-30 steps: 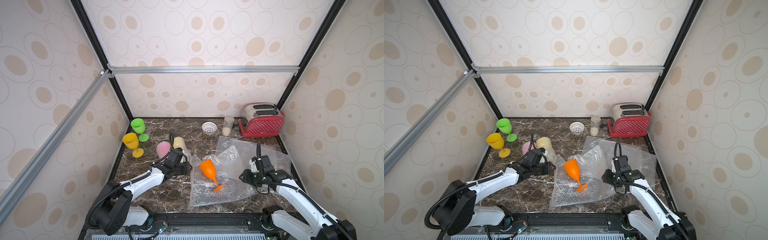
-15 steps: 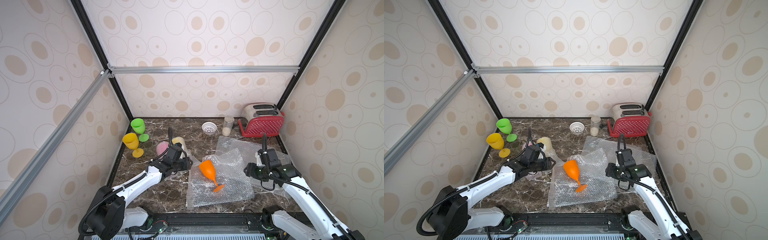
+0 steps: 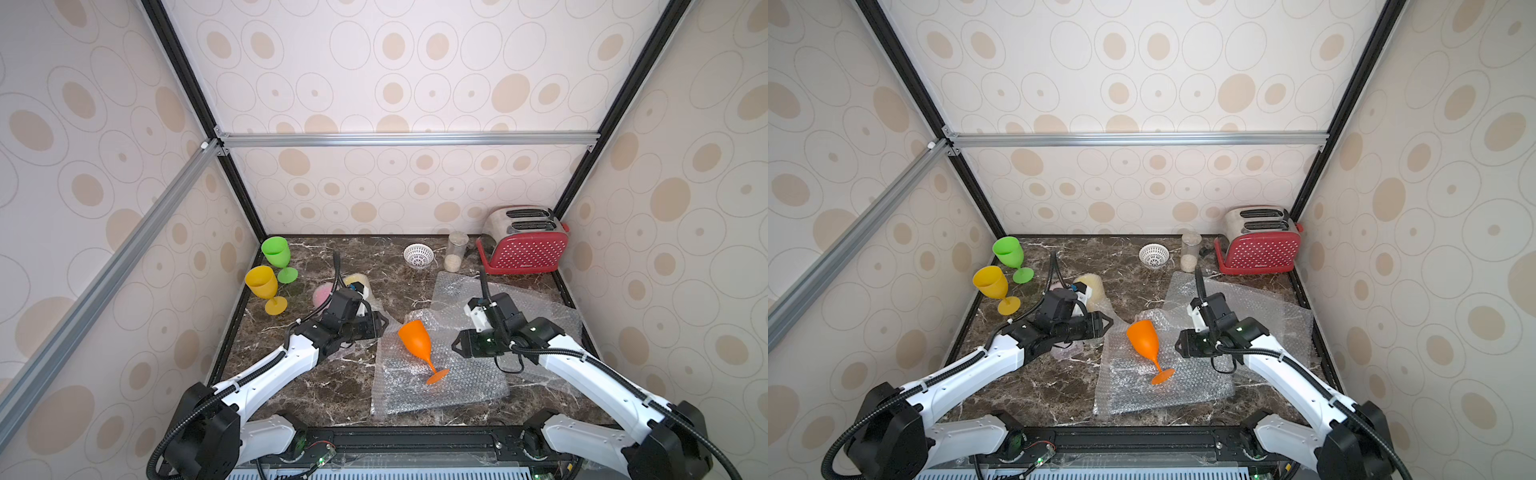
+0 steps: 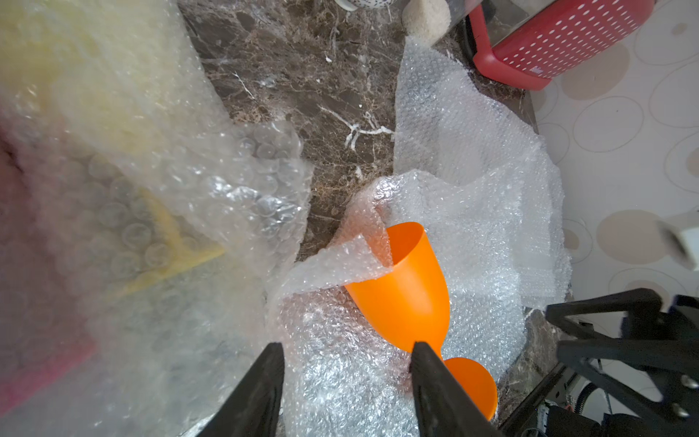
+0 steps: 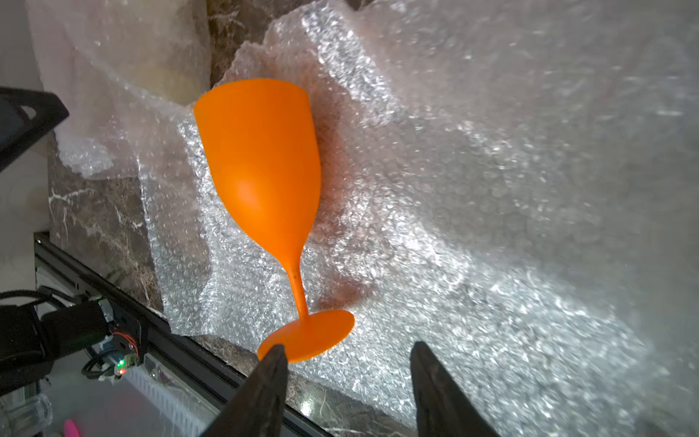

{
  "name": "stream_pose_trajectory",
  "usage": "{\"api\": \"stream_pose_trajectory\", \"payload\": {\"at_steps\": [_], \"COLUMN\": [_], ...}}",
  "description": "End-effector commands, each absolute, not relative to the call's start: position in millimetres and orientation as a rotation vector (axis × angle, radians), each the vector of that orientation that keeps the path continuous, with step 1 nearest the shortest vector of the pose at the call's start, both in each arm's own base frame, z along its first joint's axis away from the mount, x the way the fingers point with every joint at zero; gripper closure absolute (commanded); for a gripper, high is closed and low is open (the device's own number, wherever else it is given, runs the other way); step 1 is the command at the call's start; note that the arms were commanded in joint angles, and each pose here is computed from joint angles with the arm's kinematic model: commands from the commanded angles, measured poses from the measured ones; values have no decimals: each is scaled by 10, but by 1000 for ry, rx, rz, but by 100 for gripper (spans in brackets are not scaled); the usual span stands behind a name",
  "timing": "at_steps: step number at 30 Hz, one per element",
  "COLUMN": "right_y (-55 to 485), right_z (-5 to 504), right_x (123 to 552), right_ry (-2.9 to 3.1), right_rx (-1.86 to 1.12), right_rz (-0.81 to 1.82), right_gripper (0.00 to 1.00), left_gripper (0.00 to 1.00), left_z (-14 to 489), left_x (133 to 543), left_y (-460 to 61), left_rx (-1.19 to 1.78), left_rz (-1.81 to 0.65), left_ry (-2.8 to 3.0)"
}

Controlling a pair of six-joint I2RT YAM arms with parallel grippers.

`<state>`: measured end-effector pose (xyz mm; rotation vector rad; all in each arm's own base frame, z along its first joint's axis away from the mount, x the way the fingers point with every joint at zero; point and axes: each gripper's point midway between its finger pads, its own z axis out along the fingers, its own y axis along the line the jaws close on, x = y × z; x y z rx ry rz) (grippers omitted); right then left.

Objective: Unpack wine glasses from bubble wrap
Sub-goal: Unwrap the bubble wrap at the center of the board, then pick up the wine glass from the bubble wrap.

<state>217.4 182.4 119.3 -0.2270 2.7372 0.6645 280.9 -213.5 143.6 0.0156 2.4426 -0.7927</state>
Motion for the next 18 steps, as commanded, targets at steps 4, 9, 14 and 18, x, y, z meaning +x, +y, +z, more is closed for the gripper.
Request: {"api": "stream_pose_trajectory", "payload": {"at_steps": [4,9,14,18], "right_y": [2330,2400,2448,2512], "right_z": [1127,891,754,613], "right_x": [2226,2194,2123,2057], "right_ry": [2701,2776,2814,2850], "right_rx": [-512,-558,-594,-627], "right_rz": [718,679,691,690], "right_gripper": [49,51,51,52], "left_gripper": [45,45,45,45], "left_z": [1482,1433,1402,1394], "left_x": [2751,2710,2672,2642], "left_y": [-2113,-2102,-2113,-2154], "left_rx": [-8,-30,-43,-44], "left_rz": [-827,-847,-880,-919], "left_ry": [2434,2436,2432,2428]}}
